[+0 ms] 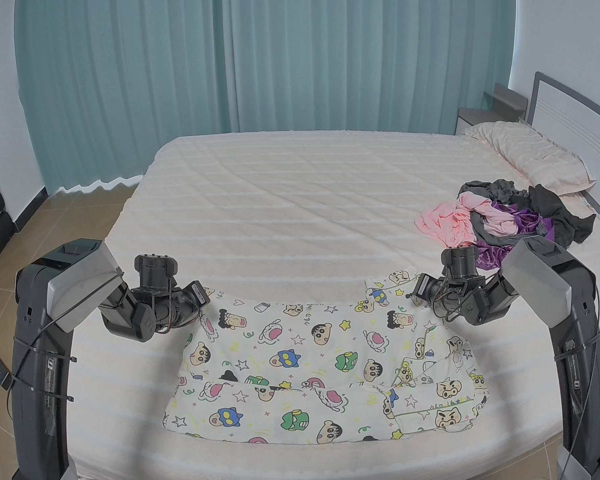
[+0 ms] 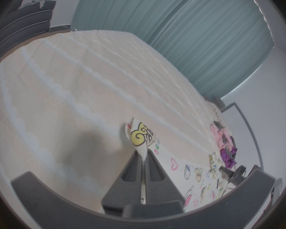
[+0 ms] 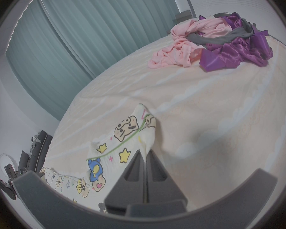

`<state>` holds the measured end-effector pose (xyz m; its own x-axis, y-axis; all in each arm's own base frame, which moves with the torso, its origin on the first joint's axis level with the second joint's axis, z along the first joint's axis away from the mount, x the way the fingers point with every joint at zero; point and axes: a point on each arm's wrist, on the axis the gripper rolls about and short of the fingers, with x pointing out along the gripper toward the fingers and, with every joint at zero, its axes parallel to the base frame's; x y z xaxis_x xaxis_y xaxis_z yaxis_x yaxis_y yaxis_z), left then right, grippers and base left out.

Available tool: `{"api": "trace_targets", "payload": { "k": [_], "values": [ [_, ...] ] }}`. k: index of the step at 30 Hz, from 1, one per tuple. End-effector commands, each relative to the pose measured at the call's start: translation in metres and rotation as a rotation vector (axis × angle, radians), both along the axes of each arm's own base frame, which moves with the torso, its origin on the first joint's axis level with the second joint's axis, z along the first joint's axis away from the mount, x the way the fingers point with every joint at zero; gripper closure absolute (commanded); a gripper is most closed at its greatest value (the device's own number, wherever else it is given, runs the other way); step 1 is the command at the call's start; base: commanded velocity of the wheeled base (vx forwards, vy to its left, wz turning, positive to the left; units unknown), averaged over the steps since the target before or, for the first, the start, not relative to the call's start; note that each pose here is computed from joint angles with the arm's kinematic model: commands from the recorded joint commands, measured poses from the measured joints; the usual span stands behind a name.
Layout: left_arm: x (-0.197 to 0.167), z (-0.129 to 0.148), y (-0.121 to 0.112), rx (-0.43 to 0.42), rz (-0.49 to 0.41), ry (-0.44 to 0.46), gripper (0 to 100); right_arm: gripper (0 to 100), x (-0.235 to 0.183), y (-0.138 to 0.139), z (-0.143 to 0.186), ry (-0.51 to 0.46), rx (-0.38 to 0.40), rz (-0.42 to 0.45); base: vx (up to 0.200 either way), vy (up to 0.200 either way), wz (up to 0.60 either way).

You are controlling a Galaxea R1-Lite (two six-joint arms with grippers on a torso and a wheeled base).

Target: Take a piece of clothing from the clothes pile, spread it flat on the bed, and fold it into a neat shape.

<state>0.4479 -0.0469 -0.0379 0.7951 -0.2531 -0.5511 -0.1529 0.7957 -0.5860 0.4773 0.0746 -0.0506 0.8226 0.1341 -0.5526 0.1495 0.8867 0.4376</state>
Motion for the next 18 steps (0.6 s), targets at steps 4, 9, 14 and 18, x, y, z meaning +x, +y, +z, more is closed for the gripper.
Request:
{"api": "trace_targets", "payload": {
  "k": [4, 9, 14, 18],
  "values": [
    [0.0039, 0.0035, -0.0008, -0.065, 0.039, -0.085, 100, 100, 0.0011, -0.0116, 0.0108, -0.058, 0.012, -0.024, 0.000, 0.000, 0.00],
    [0.0044, 0.0022, -0.0007, -0.063, 0.042, -0.086, 100, 100, 0.0026, -0.0114, 0.0140, -0.101, 0.020, -0.025, 0.000, 0.000, 0.00],
    [0.0056, 0.0015, -0.0001, -0.063, 0.044, -0.089, 100, 100, 0.0036, -0.0085, 0.0169, -0.135, 0.018, -0.024, 0.000, 0.000, 0.00],
    [0.0060, 0.0009, -0.0002, -0.064, 0.044, -0.095, 100, 100, 0.0013, -0.0066, 0.0163, -0.135, 0.017, -0.019, 0.000, 0.000, 0.00]
  ]
}}
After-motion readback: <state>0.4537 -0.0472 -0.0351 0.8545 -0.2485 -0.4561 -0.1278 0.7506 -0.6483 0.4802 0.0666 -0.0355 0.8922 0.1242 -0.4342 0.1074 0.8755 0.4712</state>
